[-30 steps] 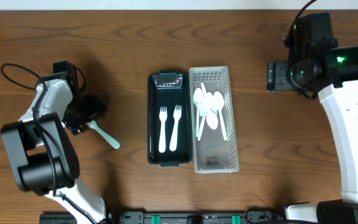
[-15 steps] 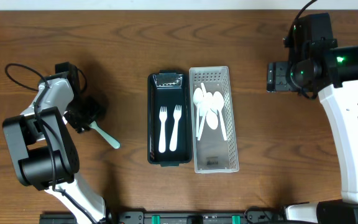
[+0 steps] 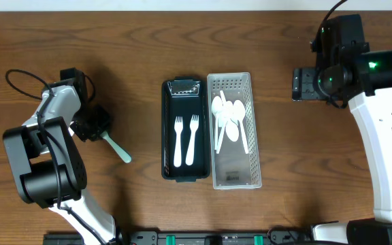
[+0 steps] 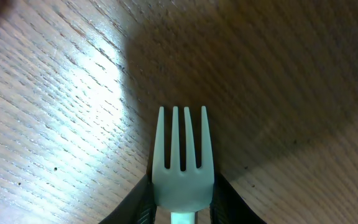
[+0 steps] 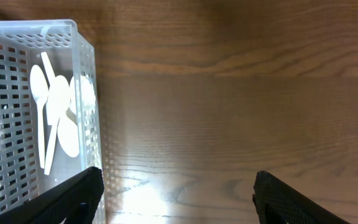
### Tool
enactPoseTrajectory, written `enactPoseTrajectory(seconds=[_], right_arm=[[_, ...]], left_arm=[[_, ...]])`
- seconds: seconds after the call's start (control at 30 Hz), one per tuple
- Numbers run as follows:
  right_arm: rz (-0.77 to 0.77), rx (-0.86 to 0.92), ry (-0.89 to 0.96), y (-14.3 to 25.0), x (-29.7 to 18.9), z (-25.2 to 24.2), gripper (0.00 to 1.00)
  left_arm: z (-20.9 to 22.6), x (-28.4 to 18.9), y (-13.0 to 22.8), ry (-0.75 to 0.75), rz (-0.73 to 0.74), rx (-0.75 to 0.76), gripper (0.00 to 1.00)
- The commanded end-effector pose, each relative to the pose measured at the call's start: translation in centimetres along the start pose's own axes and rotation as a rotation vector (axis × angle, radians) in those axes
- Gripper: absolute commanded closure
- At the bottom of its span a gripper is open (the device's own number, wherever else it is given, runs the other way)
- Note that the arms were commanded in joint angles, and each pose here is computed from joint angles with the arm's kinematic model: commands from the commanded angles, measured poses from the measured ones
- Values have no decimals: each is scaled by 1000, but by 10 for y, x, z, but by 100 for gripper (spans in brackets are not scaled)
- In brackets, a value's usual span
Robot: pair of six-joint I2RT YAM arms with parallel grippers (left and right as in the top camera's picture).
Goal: Pack container
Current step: 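Place the mint-green fork into the dark tray and release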
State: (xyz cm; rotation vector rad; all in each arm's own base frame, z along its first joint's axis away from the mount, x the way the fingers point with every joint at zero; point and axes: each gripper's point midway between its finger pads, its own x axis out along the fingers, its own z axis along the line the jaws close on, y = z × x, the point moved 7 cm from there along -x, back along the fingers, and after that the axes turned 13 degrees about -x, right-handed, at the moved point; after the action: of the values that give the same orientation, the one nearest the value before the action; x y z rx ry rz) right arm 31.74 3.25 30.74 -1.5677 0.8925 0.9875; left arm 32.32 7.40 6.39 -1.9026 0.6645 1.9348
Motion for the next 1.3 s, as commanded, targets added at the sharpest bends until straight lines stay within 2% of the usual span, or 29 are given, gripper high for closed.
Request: enactPoseTrajectory(seconds=[0.0,0.17,0.3,0.47,0.6,0.73,0.87,1.17,1.27], right_arm=[[17,-11,13,1,5,-3,19],[16,-11,13,1,5,-3,19],[17,-11,13,1,5,-3,19],[10,-10,13,0,5,-3,19],[9,-10,13,-1,5,-3,19],[8,-10,13,-1,5,-3,19],[9,-10,13,-1,5,-3,19],[9,-11,13,-1,5,-3,19],[11,-17,13,0,5,-3,19]], left_arm=[[2,15,1,-28,35,13,86],[-10,-25,1,16,-22,80,90],[-28,-79,22,79,-92,167,89],[-58,-141,82,211,-207,359,89],[-77,-159,134,284,-239,521,89],[-92,-151,176,280,-210,658,89],[-106,-131,198,247,-175,733,89],[-128,-60,212,86,-75,792,89],[-129,-42,210,36,-47,788,83]])
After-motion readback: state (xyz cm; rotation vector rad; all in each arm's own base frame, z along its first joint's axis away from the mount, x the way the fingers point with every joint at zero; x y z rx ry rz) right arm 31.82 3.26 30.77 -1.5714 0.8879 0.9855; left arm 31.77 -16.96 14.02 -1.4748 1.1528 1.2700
